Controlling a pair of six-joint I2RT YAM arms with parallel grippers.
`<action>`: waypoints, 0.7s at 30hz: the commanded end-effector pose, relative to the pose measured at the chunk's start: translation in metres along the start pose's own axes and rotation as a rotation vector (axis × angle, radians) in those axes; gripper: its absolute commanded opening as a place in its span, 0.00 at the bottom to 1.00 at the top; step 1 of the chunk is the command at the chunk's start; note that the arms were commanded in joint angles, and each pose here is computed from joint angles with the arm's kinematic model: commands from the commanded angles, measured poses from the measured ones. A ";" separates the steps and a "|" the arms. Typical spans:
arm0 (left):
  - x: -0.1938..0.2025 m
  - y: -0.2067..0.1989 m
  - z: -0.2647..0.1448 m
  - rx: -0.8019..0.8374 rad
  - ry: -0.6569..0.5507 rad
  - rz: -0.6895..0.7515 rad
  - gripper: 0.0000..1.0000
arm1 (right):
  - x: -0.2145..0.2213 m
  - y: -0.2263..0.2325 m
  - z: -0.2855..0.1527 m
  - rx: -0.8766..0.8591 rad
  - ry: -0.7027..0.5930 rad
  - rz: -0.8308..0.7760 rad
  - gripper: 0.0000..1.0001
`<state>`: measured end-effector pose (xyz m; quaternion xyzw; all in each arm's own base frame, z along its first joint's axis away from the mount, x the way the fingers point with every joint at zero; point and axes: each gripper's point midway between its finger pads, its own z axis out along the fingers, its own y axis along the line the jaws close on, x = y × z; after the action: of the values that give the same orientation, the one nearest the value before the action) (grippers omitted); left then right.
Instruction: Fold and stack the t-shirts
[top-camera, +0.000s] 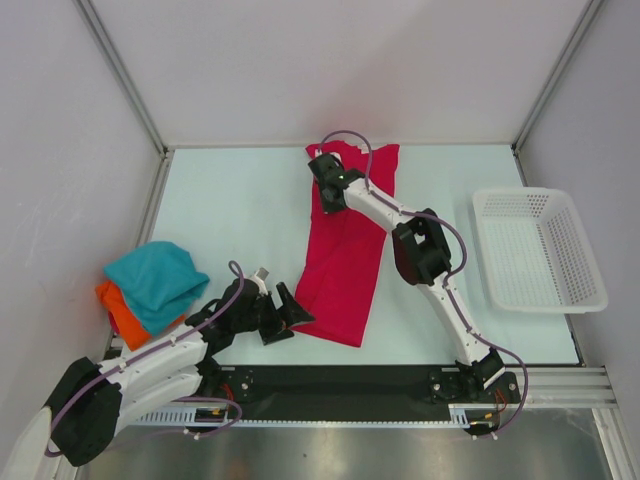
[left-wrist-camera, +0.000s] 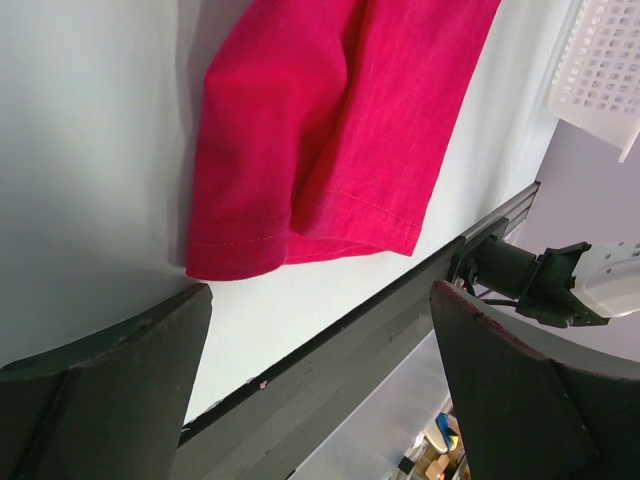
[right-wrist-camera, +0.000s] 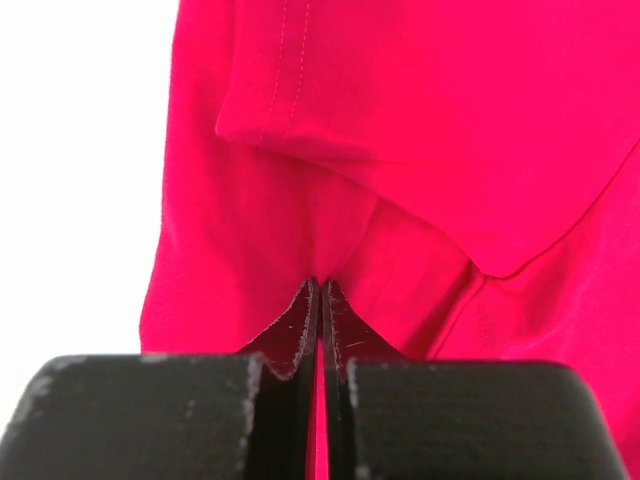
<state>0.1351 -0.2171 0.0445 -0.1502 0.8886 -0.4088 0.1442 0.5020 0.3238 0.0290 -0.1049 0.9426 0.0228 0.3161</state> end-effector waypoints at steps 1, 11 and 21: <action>-0.001 0.003 0.000 0.008 -0.005 0.020 0.96 | -0.007 -0.010 -0.006 0.061 -0.039 0.004 0.00; -0.002 0.003 0.000 0.010 -0.006 0.018 0.96 | 0.004 -0.052 -0.007 0.220 -0.028 0.065 0.00; -0.002 0.003 0.000 0.015 -0.007 0.017 0.96 | 0.007 -0.066 -0.005 0.262 -0.023 0.081 0.00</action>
<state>0.1366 -0.2163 0.0444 -0.1529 0.8862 -0.4124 0.1459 0.5076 0.2892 0.0278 -0.0406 0.9359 -0.0413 0.3476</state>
